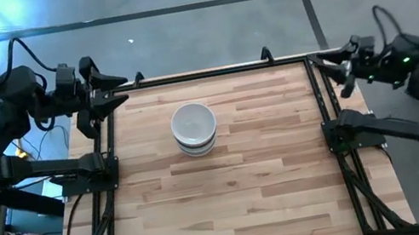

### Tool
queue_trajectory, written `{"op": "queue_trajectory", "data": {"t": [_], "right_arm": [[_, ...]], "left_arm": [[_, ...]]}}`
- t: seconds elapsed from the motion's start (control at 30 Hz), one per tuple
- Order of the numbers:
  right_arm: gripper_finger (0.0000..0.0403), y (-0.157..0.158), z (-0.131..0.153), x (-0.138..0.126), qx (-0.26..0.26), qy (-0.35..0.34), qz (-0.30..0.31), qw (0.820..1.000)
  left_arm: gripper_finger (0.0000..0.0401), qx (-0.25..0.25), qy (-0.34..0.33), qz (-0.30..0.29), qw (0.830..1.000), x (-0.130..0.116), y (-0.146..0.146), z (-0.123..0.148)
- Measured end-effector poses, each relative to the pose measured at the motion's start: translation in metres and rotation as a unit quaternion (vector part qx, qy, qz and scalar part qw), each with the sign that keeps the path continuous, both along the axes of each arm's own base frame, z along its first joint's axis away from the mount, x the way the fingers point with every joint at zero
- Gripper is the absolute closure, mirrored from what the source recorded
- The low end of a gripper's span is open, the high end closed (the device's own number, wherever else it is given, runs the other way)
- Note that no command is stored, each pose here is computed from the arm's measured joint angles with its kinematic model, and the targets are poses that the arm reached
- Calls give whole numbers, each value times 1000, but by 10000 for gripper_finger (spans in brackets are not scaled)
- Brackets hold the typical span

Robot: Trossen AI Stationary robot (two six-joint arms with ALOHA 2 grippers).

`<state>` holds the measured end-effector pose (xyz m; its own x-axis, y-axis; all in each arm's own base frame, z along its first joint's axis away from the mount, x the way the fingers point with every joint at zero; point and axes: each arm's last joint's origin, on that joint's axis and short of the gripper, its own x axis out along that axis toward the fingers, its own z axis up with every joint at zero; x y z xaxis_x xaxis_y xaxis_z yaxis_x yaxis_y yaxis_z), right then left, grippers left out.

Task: Nest bowls inside each other
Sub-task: Return to Home Position

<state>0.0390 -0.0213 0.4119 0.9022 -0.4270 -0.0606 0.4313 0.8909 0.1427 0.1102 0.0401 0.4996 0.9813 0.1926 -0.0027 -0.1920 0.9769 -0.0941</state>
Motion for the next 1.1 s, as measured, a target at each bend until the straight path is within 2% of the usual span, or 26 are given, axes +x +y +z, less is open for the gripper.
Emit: {"op": "queue_trajectory", "data": {"t": [0.23,0.53,0.83,0.93,1.1], "right_arm": [[231,-6,-43,8,2,-24,-1,1000],[231,-14,-93,20,32,-36,0,999],[231,-19,-140,28,65,-33,3,997],[231,-21,-151,31,49,-46,5,998],[231,-25,-167,37,-10,-76,11,997]], "left_arm": [[194,-2,6,-1,1000,6,2,-6],[194,-23,13,4,1000,23,10,-60],[194,-62,3,33,998,15,15,-110],[194,-53,-18,35,998,14,15,-124],[194,-27,-44,44,998,13,18,-146]]}}
